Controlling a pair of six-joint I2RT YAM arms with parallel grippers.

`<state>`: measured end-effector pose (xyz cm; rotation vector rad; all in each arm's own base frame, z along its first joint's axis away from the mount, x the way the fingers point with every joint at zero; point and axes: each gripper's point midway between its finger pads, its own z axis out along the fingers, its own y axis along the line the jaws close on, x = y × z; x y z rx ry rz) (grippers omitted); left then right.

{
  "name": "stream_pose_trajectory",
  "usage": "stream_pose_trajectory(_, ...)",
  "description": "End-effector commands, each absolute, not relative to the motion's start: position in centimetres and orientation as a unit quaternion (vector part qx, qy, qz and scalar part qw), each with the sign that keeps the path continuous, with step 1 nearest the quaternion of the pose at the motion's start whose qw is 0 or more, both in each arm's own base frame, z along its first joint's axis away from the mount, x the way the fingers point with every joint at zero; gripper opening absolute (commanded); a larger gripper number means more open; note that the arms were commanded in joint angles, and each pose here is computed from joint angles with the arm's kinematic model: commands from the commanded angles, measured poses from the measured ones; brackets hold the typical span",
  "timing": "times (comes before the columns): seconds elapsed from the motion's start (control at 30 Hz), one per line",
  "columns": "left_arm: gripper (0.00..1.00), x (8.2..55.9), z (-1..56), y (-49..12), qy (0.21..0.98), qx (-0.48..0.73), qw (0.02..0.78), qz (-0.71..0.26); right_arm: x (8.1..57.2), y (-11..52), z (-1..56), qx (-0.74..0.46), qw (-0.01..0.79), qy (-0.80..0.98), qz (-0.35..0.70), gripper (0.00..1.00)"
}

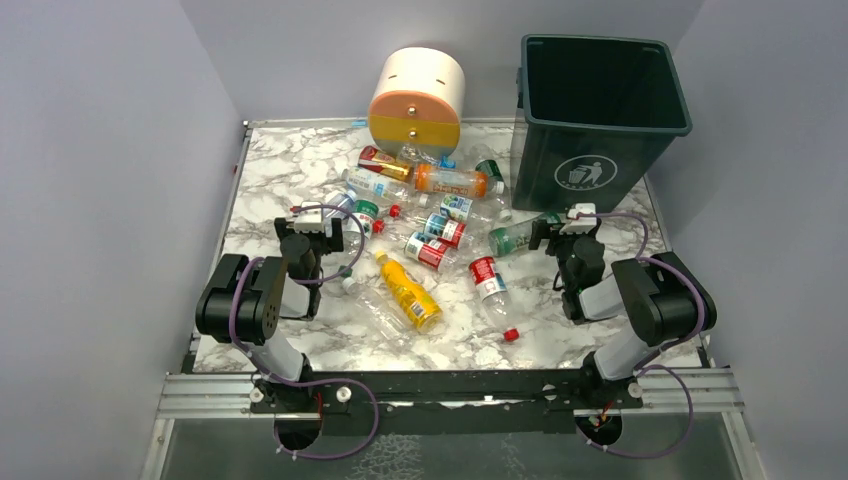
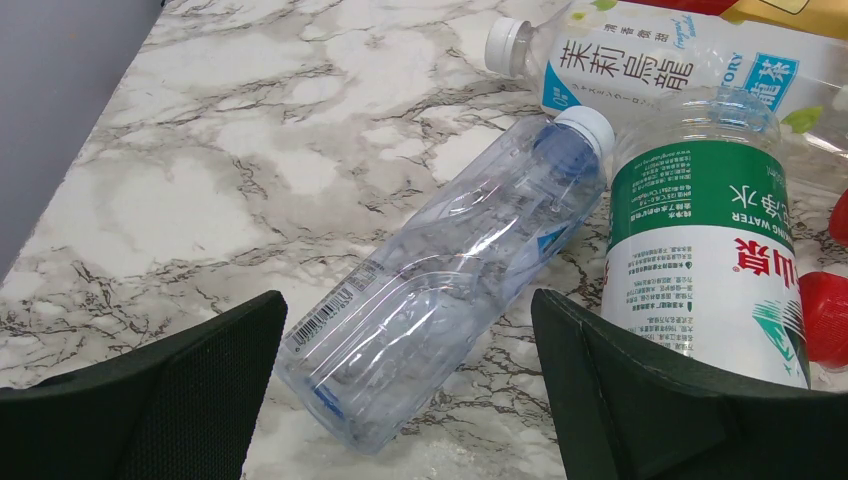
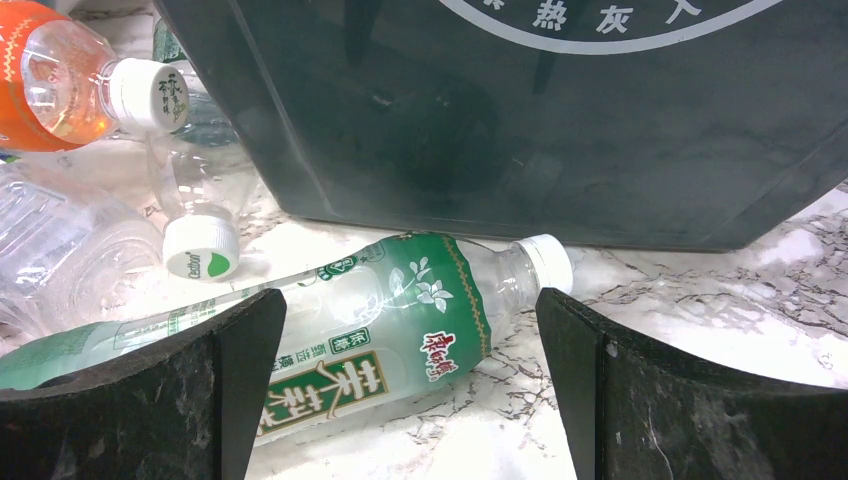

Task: Put the plastic bottles in the bin
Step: Pick up the plastic bottle at the center of the board.

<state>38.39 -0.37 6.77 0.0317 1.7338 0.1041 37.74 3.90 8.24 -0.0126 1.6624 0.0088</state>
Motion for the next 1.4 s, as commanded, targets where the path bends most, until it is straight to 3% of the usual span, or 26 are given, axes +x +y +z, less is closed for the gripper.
stream_pose_trajectory(0.0, 0.99, 38.8, 7.3, -0.3, 0.755, 0.011, 0.654, 0.047, 38.0, 3.8, 8.7, -0.009, 0.681, 0.732, 0.001, 0.99)
stream_pose_trajectory(0.9, 0.99, 38.8, 7.6, -0.4, 0.752, 0.01, 0.657, 0.045, 37.8, 3.8, 8.9, -0.012, 0.685, 0.728, 0.0, 0.99)
stream_pose_trajectory(1.07, 0.99, 40.1, 8.7, -2.5, 0.775, 0.063, 0.628, 0.037, 36.8, 4.1, 10.1, -0.027, 0.704, 0.71, 0.008, 0.99)
stream_pose_trajectory(1.37, 0.99, 39.1, 12.9, -5.3, 0.748, 0.07, 0.659, 0.032, 36.5, 4.7, 14.6, -0.043, 0.715, 0.698, 0.02, 0.99)
